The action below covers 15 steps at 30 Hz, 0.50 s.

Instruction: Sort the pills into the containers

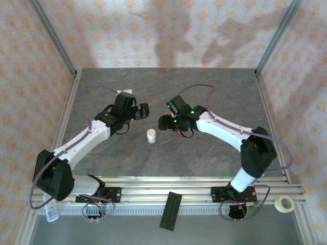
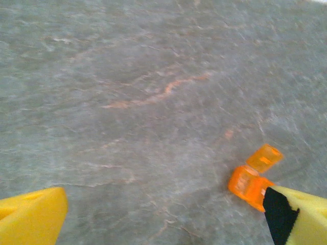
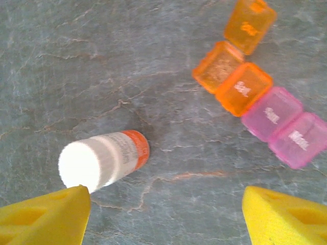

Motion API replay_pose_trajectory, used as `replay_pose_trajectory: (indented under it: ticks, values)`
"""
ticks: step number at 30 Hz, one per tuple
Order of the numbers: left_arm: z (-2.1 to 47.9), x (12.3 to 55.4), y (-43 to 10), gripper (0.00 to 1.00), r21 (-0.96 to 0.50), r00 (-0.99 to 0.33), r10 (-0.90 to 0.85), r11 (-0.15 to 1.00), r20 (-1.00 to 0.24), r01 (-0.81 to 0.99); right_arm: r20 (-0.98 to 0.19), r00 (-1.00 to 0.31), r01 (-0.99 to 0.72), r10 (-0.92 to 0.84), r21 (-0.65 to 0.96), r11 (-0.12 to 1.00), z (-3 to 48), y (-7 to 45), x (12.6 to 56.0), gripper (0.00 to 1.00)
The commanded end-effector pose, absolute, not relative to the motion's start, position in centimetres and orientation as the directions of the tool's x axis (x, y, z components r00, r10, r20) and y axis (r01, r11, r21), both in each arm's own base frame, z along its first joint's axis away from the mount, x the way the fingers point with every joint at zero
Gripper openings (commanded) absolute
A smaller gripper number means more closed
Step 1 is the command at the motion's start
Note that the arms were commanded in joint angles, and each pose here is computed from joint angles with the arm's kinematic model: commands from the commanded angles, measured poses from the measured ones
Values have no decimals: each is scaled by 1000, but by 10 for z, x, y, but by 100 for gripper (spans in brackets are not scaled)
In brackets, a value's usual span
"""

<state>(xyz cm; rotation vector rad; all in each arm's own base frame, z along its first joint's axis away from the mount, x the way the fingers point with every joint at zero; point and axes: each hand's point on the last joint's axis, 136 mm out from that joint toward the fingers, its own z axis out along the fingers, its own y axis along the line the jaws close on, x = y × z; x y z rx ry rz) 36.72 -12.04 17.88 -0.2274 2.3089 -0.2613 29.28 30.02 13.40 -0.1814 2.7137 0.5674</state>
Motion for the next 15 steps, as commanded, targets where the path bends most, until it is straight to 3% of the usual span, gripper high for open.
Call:
replay_pose_trajectory:
  ticks: [1,8,15]
  values:
    - [166,361,-94,100,-251,-686,-269,959,-676,-129,-378,-913,-266,-152,270,926,134,310,289,78]
    - [143,356,-55,100,-317,-656,-401,915,-639,-250,-363,-882,-372,-302,139,918,126,345,284,79]
    - [145,358,-48,100,-344,-628,-441,897,-641,-279,-305,-879,-402,-367,59,914,100,360,285,79]
